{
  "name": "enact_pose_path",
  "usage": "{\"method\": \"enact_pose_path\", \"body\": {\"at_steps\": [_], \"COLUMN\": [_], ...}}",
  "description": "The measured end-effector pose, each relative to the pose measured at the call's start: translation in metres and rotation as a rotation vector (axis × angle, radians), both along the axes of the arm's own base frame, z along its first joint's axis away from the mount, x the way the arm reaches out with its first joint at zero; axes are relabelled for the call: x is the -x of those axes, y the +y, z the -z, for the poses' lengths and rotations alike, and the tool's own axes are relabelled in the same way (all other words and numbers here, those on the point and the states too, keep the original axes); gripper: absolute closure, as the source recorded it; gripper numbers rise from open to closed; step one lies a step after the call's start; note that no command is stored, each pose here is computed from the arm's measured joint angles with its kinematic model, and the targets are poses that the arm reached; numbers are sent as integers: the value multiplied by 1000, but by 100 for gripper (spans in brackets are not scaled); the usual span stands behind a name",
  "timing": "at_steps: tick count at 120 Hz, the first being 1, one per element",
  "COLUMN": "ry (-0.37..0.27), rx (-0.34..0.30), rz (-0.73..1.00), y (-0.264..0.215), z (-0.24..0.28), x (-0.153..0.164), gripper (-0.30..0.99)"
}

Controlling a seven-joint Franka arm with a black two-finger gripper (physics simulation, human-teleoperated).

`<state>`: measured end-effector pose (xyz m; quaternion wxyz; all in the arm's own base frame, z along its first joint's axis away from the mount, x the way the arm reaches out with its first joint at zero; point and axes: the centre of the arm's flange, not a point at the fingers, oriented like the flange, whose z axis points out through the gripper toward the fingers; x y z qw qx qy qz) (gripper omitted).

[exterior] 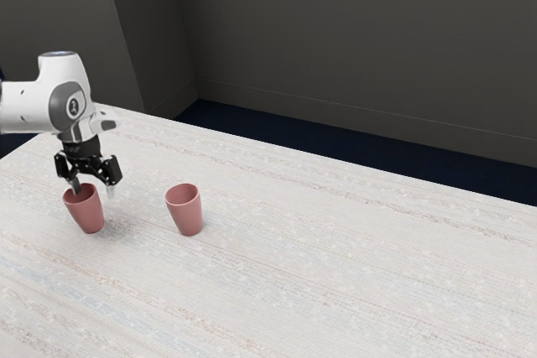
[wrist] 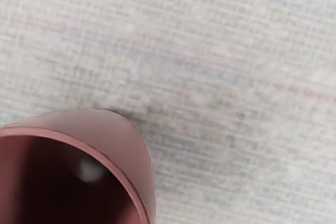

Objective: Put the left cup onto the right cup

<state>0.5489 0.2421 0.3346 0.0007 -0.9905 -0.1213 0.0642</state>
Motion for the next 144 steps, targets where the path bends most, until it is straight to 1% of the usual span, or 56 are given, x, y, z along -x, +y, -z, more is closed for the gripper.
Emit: {"method": "enact_pose_path", "body": {"at_steps": [32, 68, 144], "ry": [-17, -8, -16], "rx": [-2, 10, 13], "rz": [28, 51, 75], "y": [7, 7, 9], "z": [5, 20, 22], "x": [-7, -8, -8], "gripper": [0, 0, 0]}}
